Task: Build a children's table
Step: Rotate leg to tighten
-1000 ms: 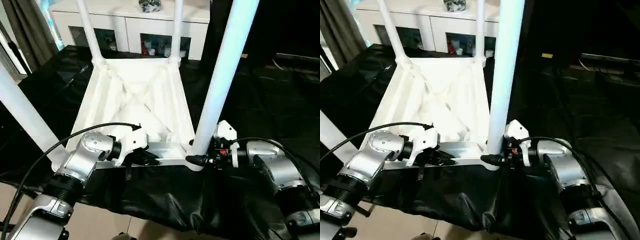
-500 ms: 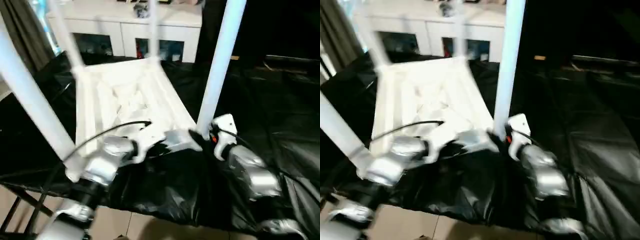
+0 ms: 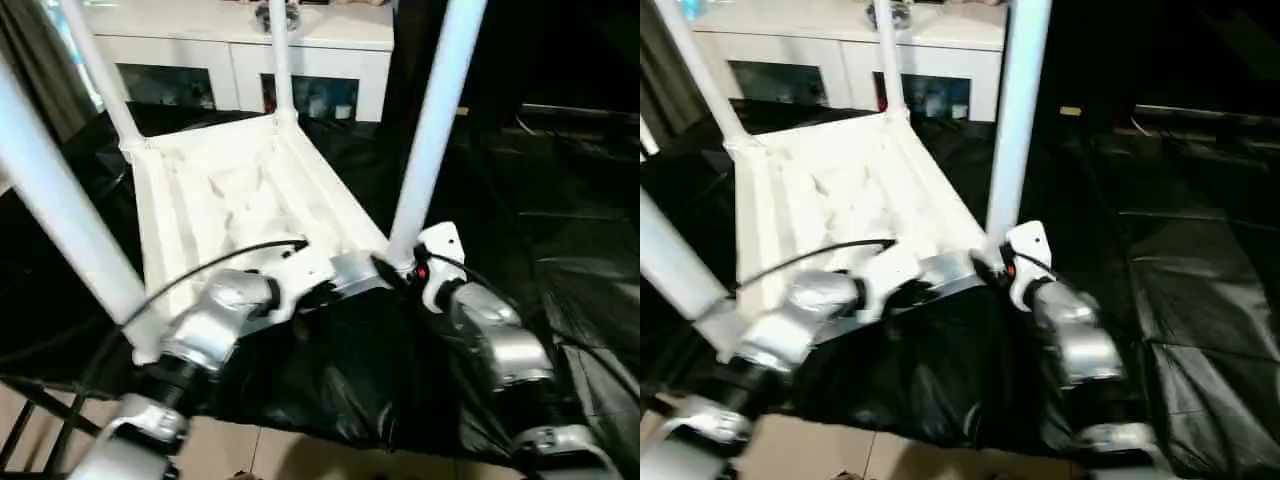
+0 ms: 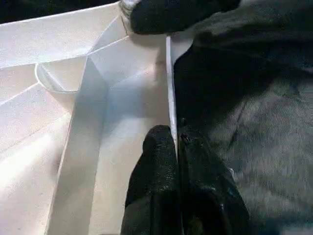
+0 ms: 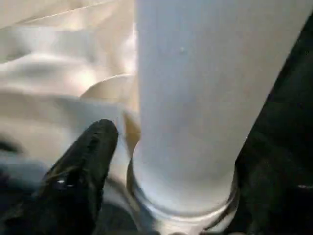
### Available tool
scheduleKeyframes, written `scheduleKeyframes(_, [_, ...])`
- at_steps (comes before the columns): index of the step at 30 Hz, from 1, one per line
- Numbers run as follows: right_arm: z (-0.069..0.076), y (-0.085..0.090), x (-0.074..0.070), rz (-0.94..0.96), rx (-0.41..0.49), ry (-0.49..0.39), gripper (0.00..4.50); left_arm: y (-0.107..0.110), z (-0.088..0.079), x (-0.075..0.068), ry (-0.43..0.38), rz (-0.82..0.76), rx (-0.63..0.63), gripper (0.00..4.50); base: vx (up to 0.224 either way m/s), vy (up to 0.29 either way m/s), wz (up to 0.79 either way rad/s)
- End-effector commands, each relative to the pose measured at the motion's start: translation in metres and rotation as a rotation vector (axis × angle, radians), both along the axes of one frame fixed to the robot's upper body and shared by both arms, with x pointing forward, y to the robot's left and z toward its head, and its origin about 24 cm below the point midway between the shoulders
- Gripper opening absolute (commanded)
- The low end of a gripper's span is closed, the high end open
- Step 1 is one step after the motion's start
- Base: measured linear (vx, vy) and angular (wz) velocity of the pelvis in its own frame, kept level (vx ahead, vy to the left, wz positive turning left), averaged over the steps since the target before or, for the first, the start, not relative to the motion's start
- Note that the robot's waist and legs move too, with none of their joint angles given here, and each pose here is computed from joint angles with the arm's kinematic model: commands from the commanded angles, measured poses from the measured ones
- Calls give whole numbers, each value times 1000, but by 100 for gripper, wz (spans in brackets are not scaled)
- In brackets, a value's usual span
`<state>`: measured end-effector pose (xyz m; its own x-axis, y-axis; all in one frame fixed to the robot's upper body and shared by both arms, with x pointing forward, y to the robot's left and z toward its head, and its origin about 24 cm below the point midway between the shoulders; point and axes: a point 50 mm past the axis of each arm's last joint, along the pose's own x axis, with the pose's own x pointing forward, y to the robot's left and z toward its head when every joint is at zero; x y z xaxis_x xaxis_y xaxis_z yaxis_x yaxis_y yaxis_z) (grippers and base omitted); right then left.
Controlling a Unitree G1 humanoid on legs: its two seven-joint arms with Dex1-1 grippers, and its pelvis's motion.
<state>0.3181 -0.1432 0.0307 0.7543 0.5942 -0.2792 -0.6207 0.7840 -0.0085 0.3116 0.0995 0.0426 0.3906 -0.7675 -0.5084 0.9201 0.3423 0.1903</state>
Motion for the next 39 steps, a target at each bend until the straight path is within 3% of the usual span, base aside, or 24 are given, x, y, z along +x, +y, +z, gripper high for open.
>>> scheduleKeyframes(1, [-1,14,-5,130,2,11,409,-6,4,-1,-14,-58,-21,0,0,0,0])
scheduleKeyframes(5, [6,-4,-4,229,-63,7,424,11,5,-1,1,-109,0,0,0,0,0])
scheduleKeyframes(10, [15,-14,-7,382,-57,17,424,24,5,-3,19,-174,28,0,0,0,0])
scheduleKeyframes(21, [20,-16,-6,488,-35,39,313,32,7,-4,49,-231,29,0,0,0,0])
scheduleKeyframes(26, [18,-16,-9,531,-40,60,272,34,6,-5,58,-244,38,0,0,0,0])
scheduleKeyframes(35, [12,-15,-14,531,-39,76,259,38,3,-3,62,-228,55,0,0,0,0])
scheduleKeyframes(39, [-1,-10,-9,342,-70,76,259,31,0,4,21,-123,63,0,0,0,0])
